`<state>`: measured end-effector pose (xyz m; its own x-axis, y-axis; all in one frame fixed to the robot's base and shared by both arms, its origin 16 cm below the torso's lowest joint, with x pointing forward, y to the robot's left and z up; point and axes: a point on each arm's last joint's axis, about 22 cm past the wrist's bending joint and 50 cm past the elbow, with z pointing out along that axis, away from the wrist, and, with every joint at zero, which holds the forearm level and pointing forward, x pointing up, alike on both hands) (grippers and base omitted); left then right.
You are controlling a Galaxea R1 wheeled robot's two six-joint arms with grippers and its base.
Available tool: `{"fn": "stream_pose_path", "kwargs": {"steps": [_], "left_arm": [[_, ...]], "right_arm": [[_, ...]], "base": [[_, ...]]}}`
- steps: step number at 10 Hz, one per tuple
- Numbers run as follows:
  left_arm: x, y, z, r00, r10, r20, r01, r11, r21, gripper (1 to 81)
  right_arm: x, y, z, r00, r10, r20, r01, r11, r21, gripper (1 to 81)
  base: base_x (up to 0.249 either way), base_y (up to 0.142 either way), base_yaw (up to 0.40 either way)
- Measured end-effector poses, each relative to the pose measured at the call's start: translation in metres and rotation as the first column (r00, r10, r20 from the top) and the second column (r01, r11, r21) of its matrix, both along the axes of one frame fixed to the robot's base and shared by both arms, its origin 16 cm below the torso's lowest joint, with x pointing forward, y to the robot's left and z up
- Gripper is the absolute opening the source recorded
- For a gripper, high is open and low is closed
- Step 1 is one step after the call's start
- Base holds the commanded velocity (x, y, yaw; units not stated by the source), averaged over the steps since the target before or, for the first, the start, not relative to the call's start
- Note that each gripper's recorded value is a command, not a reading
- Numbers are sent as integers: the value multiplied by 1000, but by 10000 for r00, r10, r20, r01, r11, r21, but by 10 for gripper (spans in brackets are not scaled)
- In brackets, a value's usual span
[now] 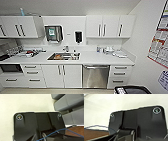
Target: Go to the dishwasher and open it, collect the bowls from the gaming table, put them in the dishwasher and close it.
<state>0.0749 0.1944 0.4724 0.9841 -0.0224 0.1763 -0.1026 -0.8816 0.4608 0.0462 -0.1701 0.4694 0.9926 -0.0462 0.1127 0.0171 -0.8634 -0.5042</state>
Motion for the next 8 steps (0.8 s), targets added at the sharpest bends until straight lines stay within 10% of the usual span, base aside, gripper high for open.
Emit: {"fn": "stream_pose_path", "kwargs": {"steps": [8], "left_arm": [[-6, 8, -1, 10000, 7, -55, -7, 10000, 85, 811]], "right_arm": [[-6, 10, 2, 10000, 36, -58, -35, 9999, 152, 811]], "base": [[30, 52, 0]]}}
